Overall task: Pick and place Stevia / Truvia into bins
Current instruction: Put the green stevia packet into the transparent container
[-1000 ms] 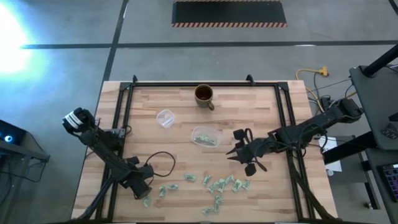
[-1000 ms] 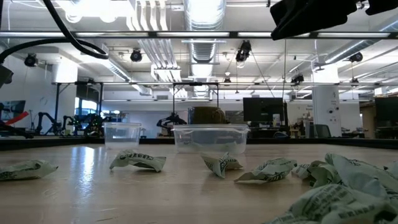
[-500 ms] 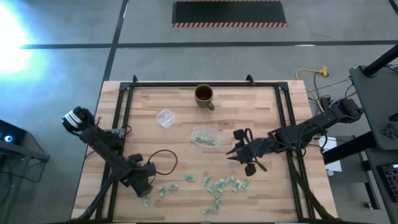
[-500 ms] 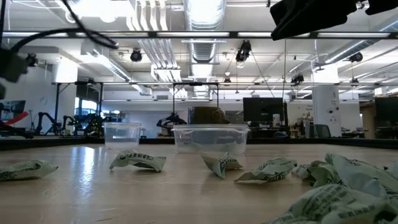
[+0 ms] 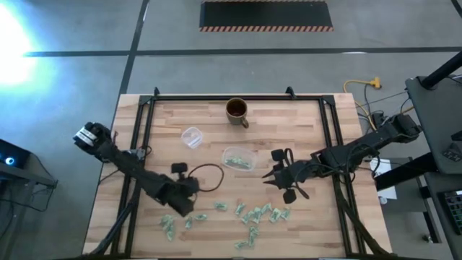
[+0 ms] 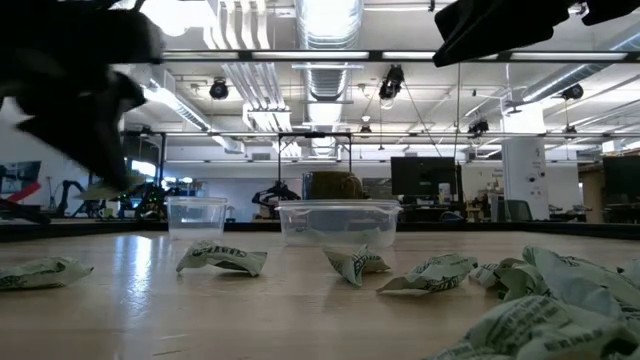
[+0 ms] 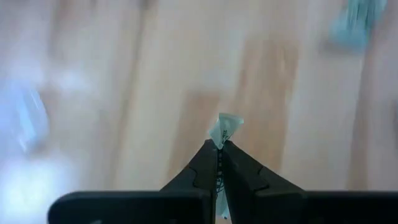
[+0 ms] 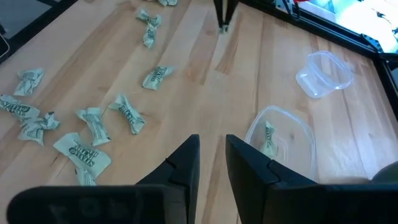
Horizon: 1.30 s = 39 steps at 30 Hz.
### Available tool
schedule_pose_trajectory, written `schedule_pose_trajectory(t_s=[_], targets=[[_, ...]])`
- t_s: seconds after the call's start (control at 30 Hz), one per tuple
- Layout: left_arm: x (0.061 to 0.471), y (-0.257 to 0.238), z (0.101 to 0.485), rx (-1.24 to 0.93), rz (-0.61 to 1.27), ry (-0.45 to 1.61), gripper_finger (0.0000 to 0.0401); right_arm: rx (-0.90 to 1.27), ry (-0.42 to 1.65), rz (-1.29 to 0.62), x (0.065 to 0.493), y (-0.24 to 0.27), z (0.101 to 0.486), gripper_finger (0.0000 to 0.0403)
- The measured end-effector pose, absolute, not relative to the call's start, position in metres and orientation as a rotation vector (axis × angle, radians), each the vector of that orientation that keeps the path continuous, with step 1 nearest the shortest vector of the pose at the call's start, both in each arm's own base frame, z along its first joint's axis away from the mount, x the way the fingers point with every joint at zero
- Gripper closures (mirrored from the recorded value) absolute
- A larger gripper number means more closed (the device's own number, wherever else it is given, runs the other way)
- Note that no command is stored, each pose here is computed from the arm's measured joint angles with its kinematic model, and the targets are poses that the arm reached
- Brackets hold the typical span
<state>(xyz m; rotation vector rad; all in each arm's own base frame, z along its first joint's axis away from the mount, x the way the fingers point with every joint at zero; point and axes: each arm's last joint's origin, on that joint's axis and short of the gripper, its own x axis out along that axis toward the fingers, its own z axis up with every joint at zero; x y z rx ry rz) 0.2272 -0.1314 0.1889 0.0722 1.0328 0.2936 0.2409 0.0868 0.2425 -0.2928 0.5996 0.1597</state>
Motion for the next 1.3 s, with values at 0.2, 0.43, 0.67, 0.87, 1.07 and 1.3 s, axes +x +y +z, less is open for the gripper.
schedule_pose_trajectory(t_s=[0.2,0.43,0.67,0.87,1.07,1.3], targets=[[0.267,-0.111,0.202,0.182,0.2,0.813,0.04,-0.285,0.601,0.157,0.241,0.087,0.242,0.0335],[0.295,-0.079,0.216,0.295,0.203,0.661,0.04,-0.261,0.618,0.148,0.239,0.086,0.239,0.0335],[0.316,-0.044,0.211,0.293,0.185,0.591,0.04,-0.267,0.624,0.125,0.239,0.085,0.237,0.0335],[0.333,-0.018,0.192,0.291,0.195,0.602,0.04,-0.268,0.636,0.122,0.238,0.085,0.236,0.0335],[0.346,-0.007,0.176,0.275,0.196,0.638,0.04,-0.263,0.64,0.121,0.238,0.085,0.236,0.0335],[0.349,-0.007,0.175,0.323,0.183,0.623,0.0387,-0.264,0.644,0.12,0.238,0.085,0.234,0.0335]])
